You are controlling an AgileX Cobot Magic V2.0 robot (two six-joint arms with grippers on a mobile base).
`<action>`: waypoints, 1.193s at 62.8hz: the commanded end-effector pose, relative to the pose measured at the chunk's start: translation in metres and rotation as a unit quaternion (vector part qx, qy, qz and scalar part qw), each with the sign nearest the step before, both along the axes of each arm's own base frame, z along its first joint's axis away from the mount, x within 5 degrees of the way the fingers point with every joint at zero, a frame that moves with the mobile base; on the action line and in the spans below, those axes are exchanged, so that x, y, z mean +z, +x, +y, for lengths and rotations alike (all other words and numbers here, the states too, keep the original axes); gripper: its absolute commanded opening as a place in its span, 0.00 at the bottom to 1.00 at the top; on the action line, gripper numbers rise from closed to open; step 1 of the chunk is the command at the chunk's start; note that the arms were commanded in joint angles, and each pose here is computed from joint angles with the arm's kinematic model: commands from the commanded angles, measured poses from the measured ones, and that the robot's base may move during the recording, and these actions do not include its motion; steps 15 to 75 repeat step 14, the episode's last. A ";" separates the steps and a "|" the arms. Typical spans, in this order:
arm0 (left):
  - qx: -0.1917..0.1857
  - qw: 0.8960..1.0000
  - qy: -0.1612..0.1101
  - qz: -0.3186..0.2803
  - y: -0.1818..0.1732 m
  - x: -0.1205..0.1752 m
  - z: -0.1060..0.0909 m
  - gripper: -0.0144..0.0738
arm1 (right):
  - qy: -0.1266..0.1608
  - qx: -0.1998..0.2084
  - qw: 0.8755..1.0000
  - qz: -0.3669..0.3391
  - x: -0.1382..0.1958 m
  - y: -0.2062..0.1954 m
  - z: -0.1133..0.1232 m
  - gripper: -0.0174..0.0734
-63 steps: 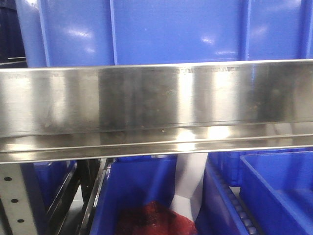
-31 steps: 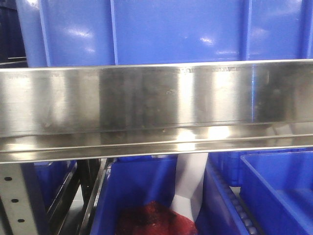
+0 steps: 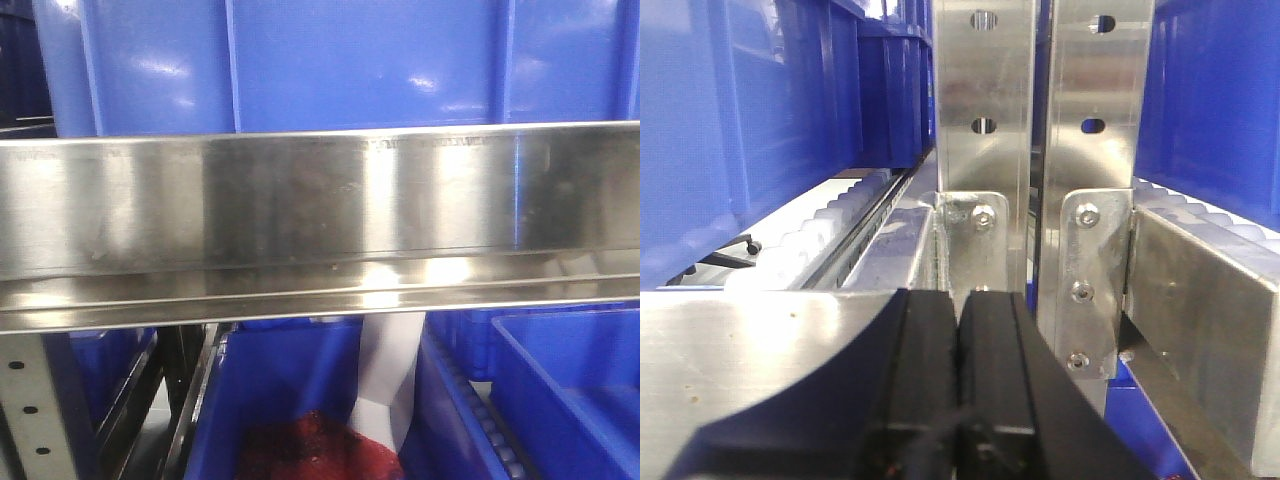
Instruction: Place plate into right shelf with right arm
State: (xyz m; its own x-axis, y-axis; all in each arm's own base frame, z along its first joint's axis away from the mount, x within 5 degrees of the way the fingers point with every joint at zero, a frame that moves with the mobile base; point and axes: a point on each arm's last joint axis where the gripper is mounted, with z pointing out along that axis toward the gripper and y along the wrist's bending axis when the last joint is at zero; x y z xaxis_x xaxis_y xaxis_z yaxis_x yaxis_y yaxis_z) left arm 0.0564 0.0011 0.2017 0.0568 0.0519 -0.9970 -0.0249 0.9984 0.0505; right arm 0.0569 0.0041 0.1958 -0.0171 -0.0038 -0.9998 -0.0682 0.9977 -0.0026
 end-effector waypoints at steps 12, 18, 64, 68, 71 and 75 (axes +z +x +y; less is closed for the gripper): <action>0.005 0.999 -0.002 -0.044 -0.001 0.006 0.001 0.11 | 0.003 -0.007 0.998 -0.056 0.012 -0.002 -0.001 0.25; 0.005 0.999 -0.002 -0.044 -0.001 0.006 0.001 0.11 | 0.003 -0.007 0.998 -0.056 0.012 -0.002 -0.001 0.25; 0.005 0.999 -0.002 -0.044 -0.001 0.006 0.001 0.11 | 0.003 -0.007 0.998 -0.056 0.012 -0.002 -0.001 0.25; 0.005 0.999 -0.002 -0.044 -0.001 0.006 0.001 0.11 | 0.003 -0.007 0.998 -0.056 0.012 -0.002 -0.001 0.25; 0.005 0.999 -0.002 -0.044 -0.001 0.006 0.001 0.11 | 0.003 -0.007 0.998 -0.056 0.012 -0.002 -0.001 0.25; 0.005 0.999 -0.002 -0.044 -0.001 0.006 0.001 0.11 | 0.003 -0.007 0.998 -0.056 0.012 -0.002 -0.001 0.25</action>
